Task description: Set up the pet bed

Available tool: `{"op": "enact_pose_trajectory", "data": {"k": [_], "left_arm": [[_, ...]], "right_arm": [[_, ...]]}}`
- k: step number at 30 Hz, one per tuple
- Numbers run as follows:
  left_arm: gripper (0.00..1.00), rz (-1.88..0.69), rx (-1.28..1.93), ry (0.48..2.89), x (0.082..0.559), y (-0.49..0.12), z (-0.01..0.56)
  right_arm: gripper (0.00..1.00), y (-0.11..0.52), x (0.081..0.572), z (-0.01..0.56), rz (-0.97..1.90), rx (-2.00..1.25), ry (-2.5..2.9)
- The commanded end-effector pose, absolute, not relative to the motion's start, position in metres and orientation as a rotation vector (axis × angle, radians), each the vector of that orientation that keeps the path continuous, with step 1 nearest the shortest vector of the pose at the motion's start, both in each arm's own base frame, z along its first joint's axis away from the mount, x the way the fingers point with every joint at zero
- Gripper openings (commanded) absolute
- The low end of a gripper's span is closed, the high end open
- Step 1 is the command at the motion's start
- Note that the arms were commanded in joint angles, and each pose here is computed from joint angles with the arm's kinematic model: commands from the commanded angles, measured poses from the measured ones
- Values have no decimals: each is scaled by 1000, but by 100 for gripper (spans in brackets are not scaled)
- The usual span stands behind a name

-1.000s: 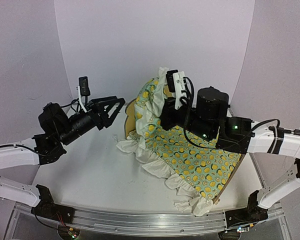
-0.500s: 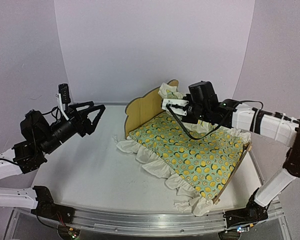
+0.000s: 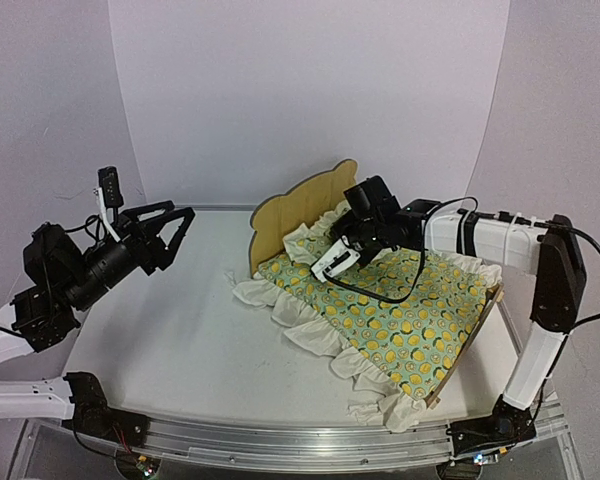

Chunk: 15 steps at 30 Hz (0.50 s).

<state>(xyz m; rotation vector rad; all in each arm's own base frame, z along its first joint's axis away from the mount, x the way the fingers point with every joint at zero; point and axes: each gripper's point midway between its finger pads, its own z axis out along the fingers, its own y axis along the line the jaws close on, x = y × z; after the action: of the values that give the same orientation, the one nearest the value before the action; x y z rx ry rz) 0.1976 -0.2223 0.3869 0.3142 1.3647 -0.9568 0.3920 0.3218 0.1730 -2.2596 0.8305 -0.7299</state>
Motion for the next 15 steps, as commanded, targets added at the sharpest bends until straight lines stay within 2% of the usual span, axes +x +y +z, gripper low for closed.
{"op": "enact_pose_trajectory", "data": {"k": [1, 6, 15], "left_arm": [[83, -973, 287, 1332, 192, -212, 398], [83, -979, 279, 1335, 191, -210, 398], [81, -996, 260, 1345, 189, -208, 395]], "right_arm": [[10, 324, 404, 183, -770, -2303, 612], [12, 334, 417, 181, -753, -2276, 599], [26, 353, 425, 176, -658, -2245, 605]]}}
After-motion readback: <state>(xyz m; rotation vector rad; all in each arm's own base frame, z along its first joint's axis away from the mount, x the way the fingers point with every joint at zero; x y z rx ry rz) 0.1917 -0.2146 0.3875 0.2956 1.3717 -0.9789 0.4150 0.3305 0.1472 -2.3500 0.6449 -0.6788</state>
